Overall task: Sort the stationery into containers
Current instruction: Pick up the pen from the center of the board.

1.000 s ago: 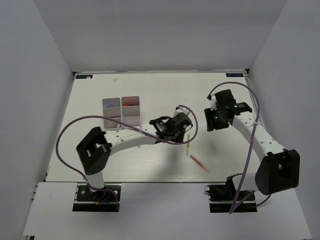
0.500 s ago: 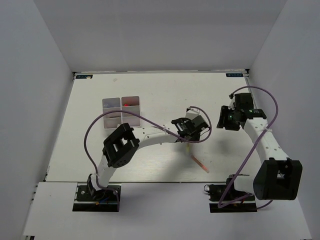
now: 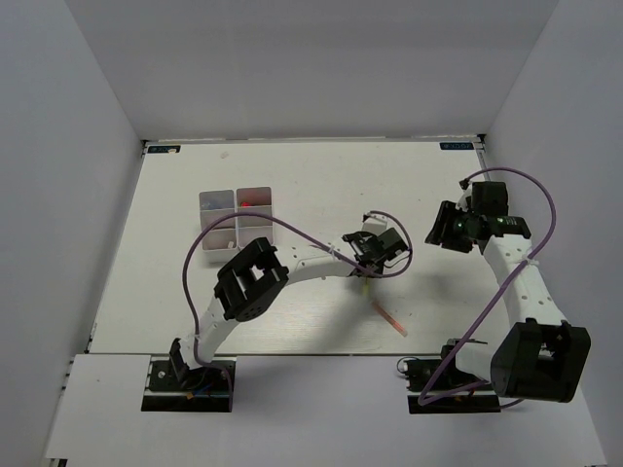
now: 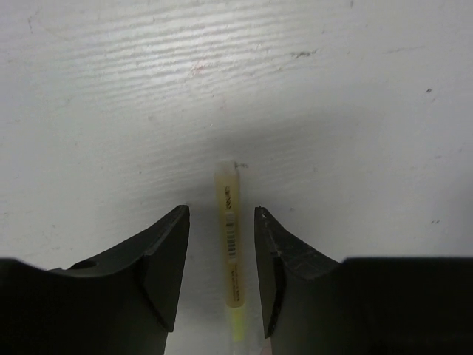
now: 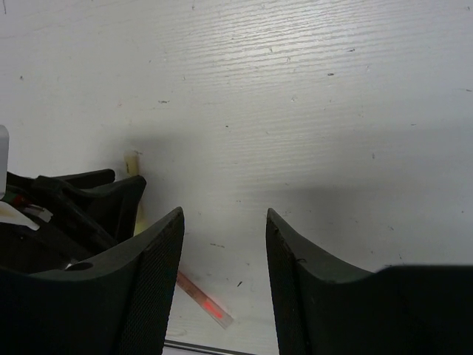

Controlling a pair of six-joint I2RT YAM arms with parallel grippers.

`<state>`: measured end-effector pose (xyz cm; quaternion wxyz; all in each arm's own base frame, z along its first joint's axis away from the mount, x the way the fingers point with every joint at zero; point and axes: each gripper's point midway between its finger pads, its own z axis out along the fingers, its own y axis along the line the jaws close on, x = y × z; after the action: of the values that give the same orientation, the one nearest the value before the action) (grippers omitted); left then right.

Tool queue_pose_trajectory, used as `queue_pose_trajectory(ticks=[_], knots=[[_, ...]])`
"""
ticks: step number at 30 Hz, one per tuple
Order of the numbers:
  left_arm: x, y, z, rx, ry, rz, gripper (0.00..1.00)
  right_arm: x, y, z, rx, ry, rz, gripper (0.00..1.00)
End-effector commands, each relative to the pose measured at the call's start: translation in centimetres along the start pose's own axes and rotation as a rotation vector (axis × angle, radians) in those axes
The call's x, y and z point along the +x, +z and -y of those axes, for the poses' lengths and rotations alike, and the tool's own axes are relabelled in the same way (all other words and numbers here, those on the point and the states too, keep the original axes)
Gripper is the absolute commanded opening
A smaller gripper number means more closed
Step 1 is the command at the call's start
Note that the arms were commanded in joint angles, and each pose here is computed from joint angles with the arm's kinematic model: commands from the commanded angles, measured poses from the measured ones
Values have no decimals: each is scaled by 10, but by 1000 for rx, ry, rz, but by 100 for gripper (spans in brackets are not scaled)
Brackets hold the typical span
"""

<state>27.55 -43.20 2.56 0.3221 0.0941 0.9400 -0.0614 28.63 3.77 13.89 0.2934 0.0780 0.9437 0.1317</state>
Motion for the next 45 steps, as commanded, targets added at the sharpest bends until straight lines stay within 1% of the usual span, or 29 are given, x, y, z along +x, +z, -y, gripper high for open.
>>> queue_pose_trajectory(ticks=[1, 3, 5, 7, 13, 20, 21, 22, 23, 25, 26, 28, 32, 33, 35, 36, 37, 38, 40, 41, 42, 43, 44, 45], knots=[[-15, -2, 4, -16, -21, 1, 51, -5, -2, -4, -28, 17, 26, 52], [-9, 1, 2, -42, -14, -31, 47, -5, -3, -2, -25, 20, 24, 52], [4, 3, -3, -71, 13, -67, 44, -7, -5, -3, -29, 27, 35, 52], [7, 4, -9, -93, 14, -76, 43, -7, -5, -3, -32, 32, 35, 52], [29, -4, -40, -197, 80, -141, 43, -7, -6, -2, -39, 52, 35, 52], [46, -7, -61, -273, 141, -197, 44, -10, -8, 0, -46, 68, 48, 52], [52, -9, -67, -292, 152, -215, 42, -9, -9, 1, -46, 75, 46, 52], [56, -8, -68, -298, 156, -223, 41, -9, -9, 1, -49, 80, 47, 52], [58, -10, -72, -303, 153, -228, 35, -10, -9, 1, -50, 78, 48, 52], [62, -11, -75, -307, 147, -233, 26, -8, -9, 1, -52, 83, 45, 52], [67, -9, -80, -314, 146, -244, 19, -8, -8, 2, -51, 83, 44, 52], [68, -10, -80, -308, 134, -250, 14, -9, -8, 2, -51, 89, 44, 52], [77, -7, -77, -287, 99, -278, 6, -10, -9, 4, -50, 93, 49, 52], [80, -8, -77, -280, 98, -283, 1, -9, -9, 4, -50, 95, 49, 52], [76, -8, -74, -250, 64, -277, 1, -11, -10, 5, -51, 99, 57, 52], [79, -8, -77, -248, 71, -279, 1, -8, -9, 4, -53, 98, 46, 52], [78, -11, -82, -242, 58, -274, 1, -9, -9, 5, -51, 103, 53, 52], [65, -20, -77, -214, 39, -248, 1, -10, -9, 5, -52, 101, 54, 52], [63, -26, -78, -174, 42, -232, 1, -10, -10, 5, -57, 104, 56, 52], [41, -44, -73, -117, 19, -169, 1, -10, -10, 3, -64, 100, 55, 52], [33, -50, -73, -103, 21, -143, 1, -9, -9, 4, -65, 100, 51, 52], [13, -72, -79, -79, -1, -83, 1, -9, -10, 3, -72, 101, 51, 53], [8, -73, -83, -72, -6, -51, 1, -8, -9, 3, -71, 99, 47, 53], [1, -79, -89, -65, 19, -29, 1, -8, -9, 2, -72, 99, 48, 53]])
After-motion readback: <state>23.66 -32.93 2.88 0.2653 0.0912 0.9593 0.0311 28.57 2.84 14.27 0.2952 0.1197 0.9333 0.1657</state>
